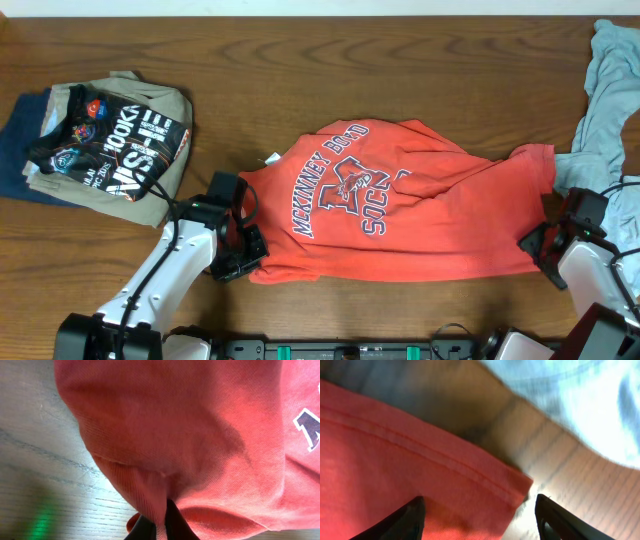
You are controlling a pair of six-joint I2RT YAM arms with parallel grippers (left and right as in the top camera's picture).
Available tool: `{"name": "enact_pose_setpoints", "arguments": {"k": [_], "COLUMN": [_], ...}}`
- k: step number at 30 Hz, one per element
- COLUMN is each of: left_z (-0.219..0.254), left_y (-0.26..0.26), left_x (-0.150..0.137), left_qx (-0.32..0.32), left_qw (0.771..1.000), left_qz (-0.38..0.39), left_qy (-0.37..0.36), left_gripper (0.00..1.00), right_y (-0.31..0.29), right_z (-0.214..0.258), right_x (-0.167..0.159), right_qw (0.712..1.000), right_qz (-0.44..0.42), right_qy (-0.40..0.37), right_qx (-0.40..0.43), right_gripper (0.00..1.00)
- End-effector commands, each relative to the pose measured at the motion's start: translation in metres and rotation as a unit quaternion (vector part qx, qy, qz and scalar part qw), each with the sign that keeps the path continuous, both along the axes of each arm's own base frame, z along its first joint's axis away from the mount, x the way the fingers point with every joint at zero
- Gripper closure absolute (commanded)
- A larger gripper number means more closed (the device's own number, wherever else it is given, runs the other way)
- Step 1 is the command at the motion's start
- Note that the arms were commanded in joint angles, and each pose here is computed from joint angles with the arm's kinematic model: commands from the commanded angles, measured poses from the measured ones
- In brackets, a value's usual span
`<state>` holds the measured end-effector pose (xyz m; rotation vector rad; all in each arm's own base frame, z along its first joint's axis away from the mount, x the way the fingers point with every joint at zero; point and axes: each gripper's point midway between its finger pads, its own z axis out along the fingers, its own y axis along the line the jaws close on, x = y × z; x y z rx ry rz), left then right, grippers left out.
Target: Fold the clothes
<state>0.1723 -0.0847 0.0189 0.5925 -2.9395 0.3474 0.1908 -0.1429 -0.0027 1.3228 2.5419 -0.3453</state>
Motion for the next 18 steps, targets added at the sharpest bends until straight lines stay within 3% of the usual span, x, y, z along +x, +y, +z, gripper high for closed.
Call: {"name": "enact_pose_setpoints", "arguments": {"k": [1, 3, 4, 6, 12, 18], "left_z": [0.004, 0.004, 0.004, 0.004, 0.014, 0.068], "left_y": [0.0, 0.0, 0.0, 0.0, -0.004, -0.012], "left_x": [0.005, 0.005, 0.005, 0.005, 0.014, 0.05], "left_qx": [-0.001, -0.001, -0.001, -0.001, -0.011, -0.022], "left_qw": [1.0, 1.0, 1.0, 1.0, 0.999, 0.99], "left_qz": [-0.001, -0.001, -0.001, 0.0, -0.037, -0.103], "left_qy": [-0.009, -0.009, -0.009, -0.008, -0.029, -0.09], "left_gripper": [0.94, 0.94, 0.94, 0.94, 0.94, 0.94], "right_y": [0.001, 0.004, 0.005, 0.01, 0.028, 0.031], "right_z": [-0.017, -0.022, -0.024, -0.026, -0.012, 0.052], "right_x": [-0.013, -0.014, -0.014, -0.013, 0.008, 0.042], "right_qw": [0.999, 0.999, 0.999, 0.999, 0.995, 0.988], "right_qz": [-0.007, -0.006, -0.005, -0.002, 0.031, 0.087], "right_qy": [0.035, 0.041, 0.042, 0.039, 0.002, -0.035], "right_qx": [0.008, 0.017, 0.023, 0.035, 0.096, 0.122], "right_gripper": [0.32, 0.44, 0.58, 0.99, 0.99, 0.99]}}
